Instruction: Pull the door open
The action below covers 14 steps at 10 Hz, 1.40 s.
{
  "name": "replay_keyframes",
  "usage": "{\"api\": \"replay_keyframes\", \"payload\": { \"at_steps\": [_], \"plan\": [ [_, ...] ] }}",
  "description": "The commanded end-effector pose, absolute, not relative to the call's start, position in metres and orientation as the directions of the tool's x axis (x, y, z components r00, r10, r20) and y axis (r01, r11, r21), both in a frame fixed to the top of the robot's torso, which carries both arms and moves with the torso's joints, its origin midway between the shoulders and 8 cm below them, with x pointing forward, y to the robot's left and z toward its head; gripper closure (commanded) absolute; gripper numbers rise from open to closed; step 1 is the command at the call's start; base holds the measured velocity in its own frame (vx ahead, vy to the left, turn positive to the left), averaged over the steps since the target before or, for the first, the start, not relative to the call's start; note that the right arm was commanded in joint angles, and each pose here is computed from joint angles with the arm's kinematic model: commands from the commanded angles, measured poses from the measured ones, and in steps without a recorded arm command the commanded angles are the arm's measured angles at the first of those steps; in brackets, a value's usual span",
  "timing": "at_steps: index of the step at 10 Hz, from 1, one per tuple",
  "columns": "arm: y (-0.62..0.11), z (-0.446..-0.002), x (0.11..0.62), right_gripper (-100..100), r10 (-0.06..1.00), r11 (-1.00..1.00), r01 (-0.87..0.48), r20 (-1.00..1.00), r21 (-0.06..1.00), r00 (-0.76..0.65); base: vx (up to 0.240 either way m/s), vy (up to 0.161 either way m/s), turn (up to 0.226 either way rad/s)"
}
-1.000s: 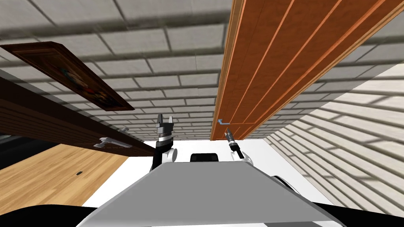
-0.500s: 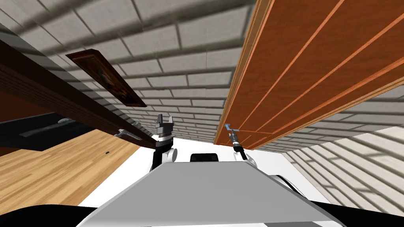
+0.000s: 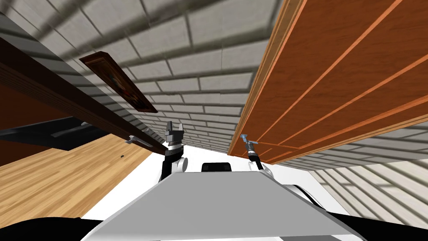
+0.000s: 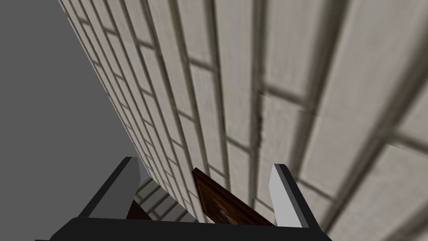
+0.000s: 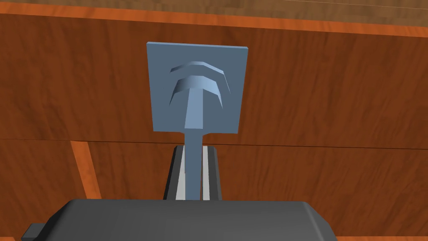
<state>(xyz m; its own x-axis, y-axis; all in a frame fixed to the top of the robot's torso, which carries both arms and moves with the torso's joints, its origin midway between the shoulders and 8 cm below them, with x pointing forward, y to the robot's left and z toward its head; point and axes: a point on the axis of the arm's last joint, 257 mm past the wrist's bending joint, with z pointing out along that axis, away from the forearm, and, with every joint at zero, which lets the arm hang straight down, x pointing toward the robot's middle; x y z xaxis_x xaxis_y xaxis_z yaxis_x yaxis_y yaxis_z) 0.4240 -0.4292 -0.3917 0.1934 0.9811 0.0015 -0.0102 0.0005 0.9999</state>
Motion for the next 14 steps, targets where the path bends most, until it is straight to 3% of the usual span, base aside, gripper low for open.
{"api": "replay_keyframes", "payload": {
  "at_steps": [1, 5, 14],
  "plan": [
    [-0.429, -0.393, 0.423, 100, 0.981, -0.001, -0.007, 0.002, 1.000, 0.193, -0.019, 0.009, 0.000],
    [-0.429, -0.394, 0.420, 100, 0.983, 0.000, -0.004, 0.000, 1.000, 0.181, -0.029, -0.009, 0.022],
    [-0.425, -0.392, 0.401, 100, 0.998, 0.000, 0.000, 0.000, 1.000, 0.068, -0.195, -0.052, 0.105]
  ]
}}
